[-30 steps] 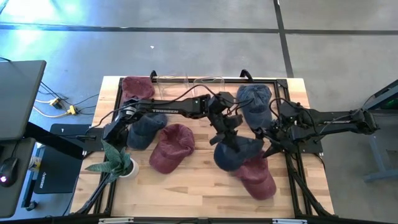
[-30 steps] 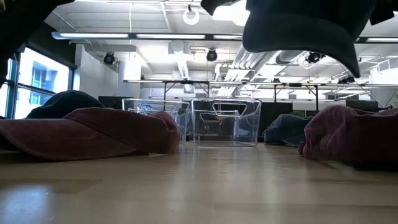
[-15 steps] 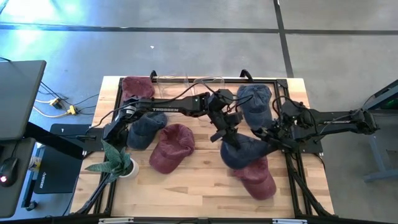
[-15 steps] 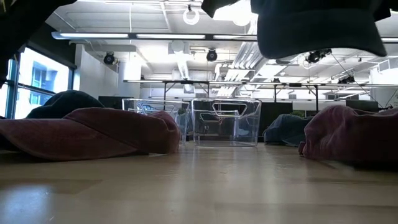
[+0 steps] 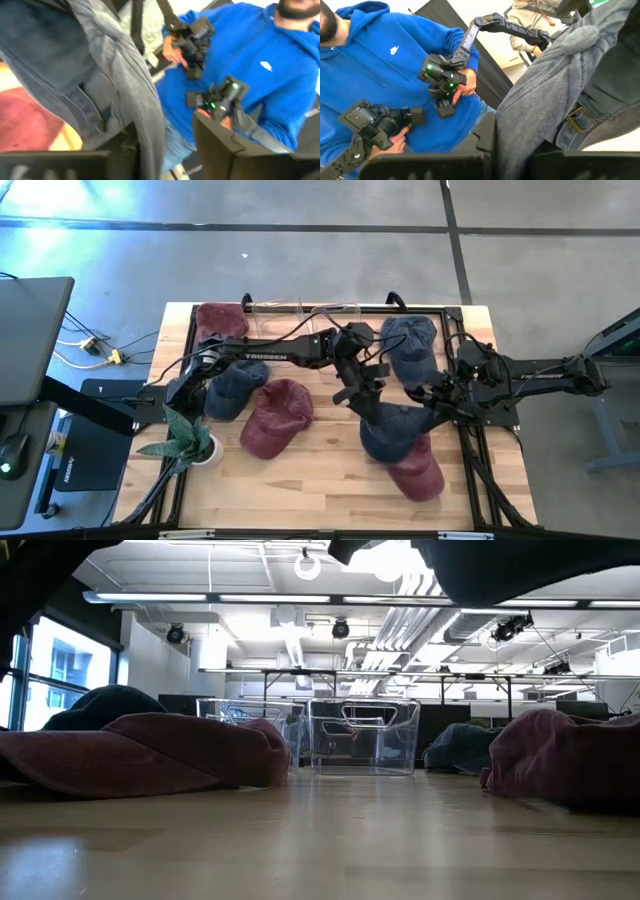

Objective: Pick & Place hat
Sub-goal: Put the bottom blue cap into the right bin

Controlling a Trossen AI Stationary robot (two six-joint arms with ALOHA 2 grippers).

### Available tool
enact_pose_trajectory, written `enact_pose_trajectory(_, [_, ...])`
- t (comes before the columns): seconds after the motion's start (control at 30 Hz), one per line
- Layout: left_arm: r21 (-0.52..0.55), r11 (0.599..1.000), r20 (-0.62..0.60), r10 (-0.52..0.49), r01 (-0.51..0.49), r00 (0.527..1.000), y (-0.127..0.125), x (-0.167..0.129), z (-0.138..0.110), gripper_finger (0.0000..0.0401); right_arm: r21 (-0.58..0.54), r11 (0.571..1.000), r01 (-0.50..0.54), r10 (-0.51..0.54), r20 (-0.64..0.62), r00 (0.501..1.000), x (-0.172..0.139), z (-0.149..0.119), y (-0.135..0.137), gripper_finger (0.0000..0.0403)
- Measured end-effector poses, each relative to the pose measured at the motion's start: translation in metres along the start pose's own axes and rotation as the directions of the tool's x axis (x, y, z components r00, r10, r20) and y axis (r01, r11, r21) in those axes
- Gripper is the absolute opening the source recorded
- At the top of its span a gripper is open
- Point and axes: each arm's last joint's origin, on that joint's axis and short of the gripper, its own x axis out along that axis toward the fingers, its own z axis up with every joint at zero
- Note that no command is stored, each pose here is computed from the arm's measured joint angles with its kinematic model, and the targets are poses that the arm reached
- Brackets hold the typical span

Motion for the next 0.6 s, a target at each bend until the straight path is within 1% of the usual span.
enact_pose_trajectory(0.1, [0.046, 0.998, -0.027, -0.042, 0.043, 0.999, -0.0012, 0.0000, -0.0008, 0.0176, -0.001, 1.000, -0.001, 0.001, -0.001, 1.000, 0.0000, 0.0000, 0.0000, 0.0012])
enact_pose_trajectory(0.17, [0.073, 0.996, -0.032, -0.049, 0.051, 0.998, -0.0016, 0.0005, -0.0011, 0.0178, -0.002, 1.000, -0.013, 0.013, -0.011, 1.000, 0.0000, -0.0003, 0.0003, 0.0006])
enact_pose_trajectory(0.23, [0.091, 0.994, -0.033, -0.051, 0.054, 0.998, -0.0018, 0.0008, -0.0012, 0.0170, -0.003, 1.000, -0.023, 0.023, -0.018, 1.000, 0.0000, -0.0005, 0.0007, 0.0005])
enact_pose_trajectory(0.3, [0.103, 0.993, -0.035, -0.054, 0.057, 0.998, -0.0016, 0.0003, -0.0012, 0.0151, -0.002, 1.000, -0.024, 0.024, -0.019, 1.000, 0.0000, -0.0006, 0.0007, 0.0010])
enact_pose_trajectory(0.37, [0.112, 0.992, -0.035, -0.054, 0.057, 0.998, -0.0015, 0.0001, -0.0011, 0.0122, -0.004, 1.000, -0.023, 0.023, -0.018, 1.000, 0.0000, -0.0006, 0.0007, 0.0020])
enact_pose_trajectory(0.53, [0.119, 0.991, -0.033, -0.051, 0.055, 0.998, -0.0013, -0.0003, -0.0010, 0.0022, -0.004, 1.000, -0.018, 0.018, -0.014, 1.000, 0.0000, -0.0004, 0.0005, 0.0036])
enact_pose_trajectory(0.6, [0.116, 0.992, -0.032, -0.049, 0.053, 0.998, -0.0012, -0.0004, -0.0009, 0.0009, 0.004, 1.000, -0.013, 0.013, -0.010, 1.000, 0.0000, -0.0003, 0.0004, 0.0041])
